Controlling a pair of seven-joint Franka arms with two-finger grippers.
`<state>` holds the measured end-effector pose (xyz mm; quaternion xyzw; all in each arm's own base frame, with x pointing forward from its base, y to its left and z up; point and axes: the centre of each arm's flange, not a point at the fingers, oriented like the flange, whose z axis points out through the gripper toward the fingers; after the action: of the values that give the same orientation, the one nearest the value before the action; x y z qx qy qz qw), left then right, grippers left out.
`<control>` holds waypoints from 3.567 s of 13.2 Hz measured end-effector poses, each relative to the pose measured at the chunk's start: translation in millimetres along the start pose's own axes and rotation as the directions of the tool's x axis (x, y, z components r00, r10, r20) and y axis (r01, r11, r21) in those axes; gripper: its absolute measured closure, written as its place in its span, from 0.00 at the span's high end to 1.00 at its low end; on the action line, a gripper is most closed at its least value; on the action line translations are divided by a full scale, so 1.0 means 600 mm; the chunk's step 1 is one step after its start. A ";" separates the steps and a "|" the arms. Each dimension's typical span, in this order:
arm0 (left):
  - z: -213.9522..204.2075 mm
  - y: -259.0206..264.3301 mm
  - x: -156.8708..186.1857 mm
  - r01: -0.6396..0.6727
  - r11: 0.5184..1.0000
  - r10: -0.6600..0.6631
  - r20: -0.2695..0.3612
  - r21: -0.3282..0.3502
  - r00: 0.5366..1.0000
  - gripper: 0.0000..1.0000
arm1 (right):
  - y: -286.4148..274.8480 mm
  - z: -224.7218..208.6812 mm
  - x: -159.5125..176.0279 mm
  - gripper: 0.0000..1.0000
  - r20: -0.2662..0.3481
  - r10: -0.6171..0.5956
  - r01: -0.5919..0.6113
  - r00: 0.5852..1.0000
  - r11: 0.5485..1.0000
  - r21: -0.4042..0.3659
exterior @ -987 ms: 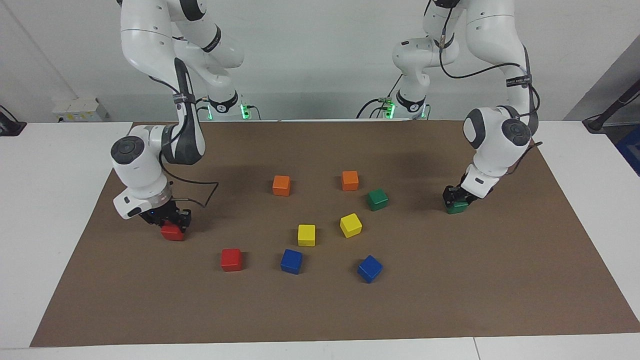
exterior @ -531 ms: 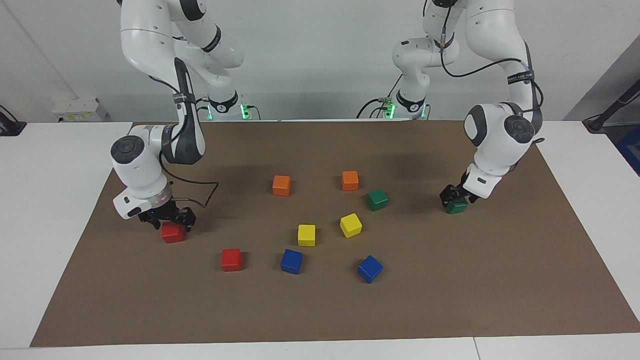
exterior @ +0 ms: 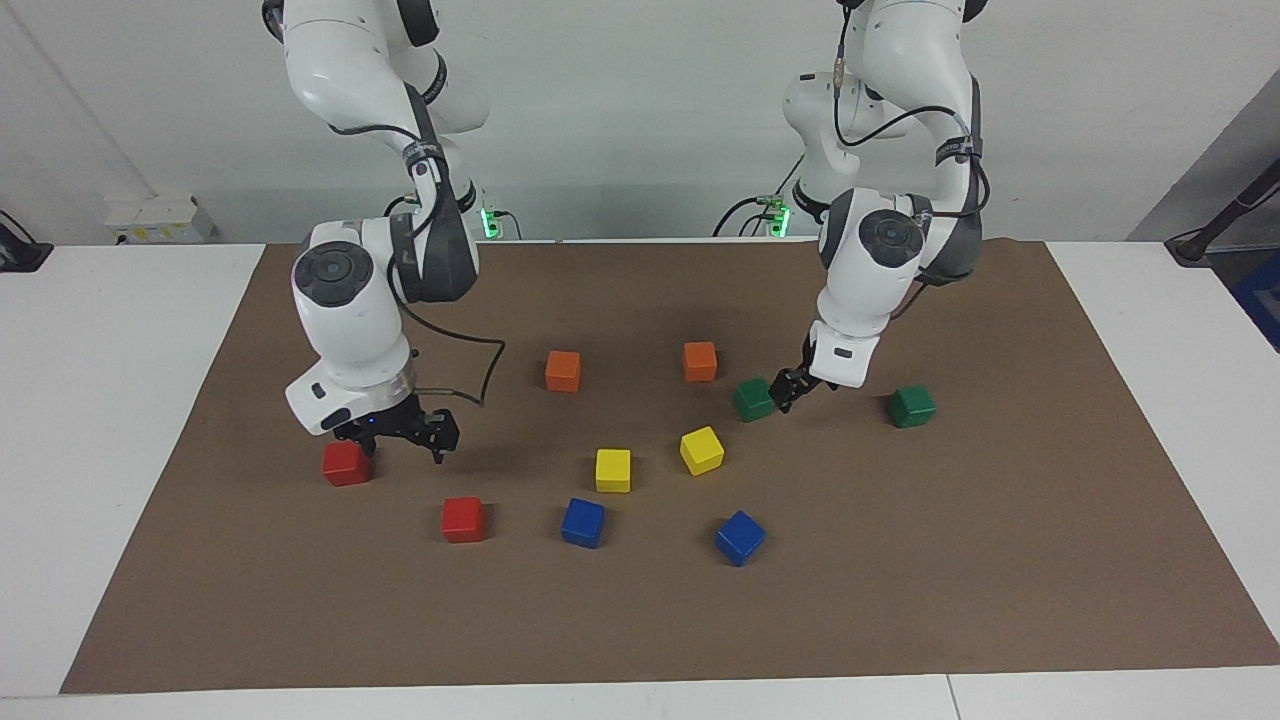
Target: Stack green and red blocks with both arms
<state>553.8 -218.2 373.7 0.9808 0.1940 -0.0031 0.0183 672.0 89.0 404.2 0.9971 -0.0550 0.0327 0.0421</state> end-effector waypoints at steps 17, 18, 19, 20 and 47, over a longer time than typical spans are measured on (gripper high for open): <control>0.113 0.050 -0.073 -0.155 0.988 0.155 0.026 0.014 0.988 0.99 | -0.097 0.172 0.049 1.00 0.006 -0.166 0.165 0.986 0.986 0.031; 0.113 0.050 -0.073 -0.155 0.988 0.155 0.025 0.013 0.988 1.00 | -0.094 0.183 0.043 1.00 0.006 -0.179 0.178 0.984 0.984 0.016; 0.114 0.050 -0.073 -0.155 0.988 0.155 0.025 0.013 0.988 0.99 | -0.090 0.186 0.042 1.00 0.004 -0.185 0.185 0.983 0.983 0.010; 0.114 0.050 -0.073 -0.155 0.988 0.155 0.025 0.013 0.988 0.87 | -0.087 0.185 0.041 1.00 0.004 -0.189 0.189 0.982 0.982 0.008; -0.033 -0.306 0.172 -0.321 0.947 0.320 0.035 0.016 0.947 0.55 | 0.218 0.061 -0.031 0.54 0.059 -0.309 0.310 0.949 0.951 0.008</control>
<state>579.4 -8.2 385.8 0.9993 0.0319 -0.0178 0.0110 641.3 -42.0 377.0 0.9938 0.1008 -0.0038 0.0459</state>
